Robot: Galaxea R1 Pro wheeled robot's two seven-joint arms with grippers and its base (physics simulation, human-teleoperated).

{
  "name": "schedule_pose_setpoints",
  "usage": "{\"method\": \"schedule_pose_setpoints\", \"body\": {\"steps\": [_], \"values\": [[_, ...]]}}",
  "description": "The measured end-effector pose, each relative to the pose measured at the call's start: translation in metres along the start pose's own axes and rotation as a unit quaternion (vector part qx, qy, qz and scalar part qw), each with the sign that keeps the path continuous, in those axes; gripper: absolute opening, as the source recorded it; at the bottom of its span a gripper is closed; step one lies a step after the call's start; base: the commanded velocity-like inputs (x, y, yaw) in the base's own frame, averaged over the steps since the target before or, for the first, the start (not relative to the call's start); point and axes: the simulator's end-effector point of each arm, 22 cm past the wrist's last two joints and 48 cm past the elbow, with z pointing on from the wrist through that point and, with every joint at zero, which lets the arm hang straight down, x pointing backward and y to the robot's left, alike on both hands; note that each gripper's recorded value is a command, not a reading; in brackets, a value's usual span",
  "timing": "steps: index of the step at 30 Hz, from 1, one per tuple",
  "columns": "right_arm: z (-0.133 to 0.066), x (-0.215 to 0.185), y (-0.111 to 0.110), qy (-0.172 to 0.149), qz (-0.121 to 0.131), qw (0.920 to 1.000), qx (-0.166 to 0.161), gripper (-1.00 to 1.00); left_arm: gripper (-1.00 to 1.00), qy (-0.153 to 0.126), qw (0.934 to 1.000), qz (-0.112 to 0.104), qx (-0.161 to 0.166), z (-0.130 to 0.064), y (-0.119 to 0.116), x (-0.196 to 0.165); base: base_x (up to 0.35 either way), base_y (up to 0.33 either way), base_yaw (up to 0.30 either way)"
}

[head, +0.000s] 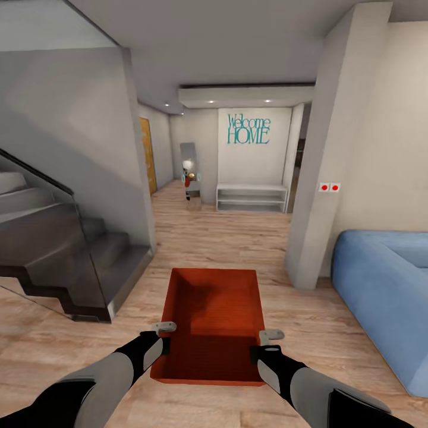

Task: Move the two storage containers from the living room to the garage. In the garage, place one container on the floor and stack the other container on top of it (either order is fine).

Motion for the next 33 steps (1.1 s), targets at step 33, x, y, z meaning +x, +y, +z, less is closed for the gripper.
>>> {"method": "schedule_pose_setpoints", "body": {"steps": [33], "values": [[0.0000, 0.0002, 0.0001, 0.000, 0.000, 1.0000, 0.000, -1.00, -1.00, 0.000, 1.0000, 0.000, 0.000, 0.0000, 0.0001, 0.0001, 0.321, 0.000, 0.000]]}}
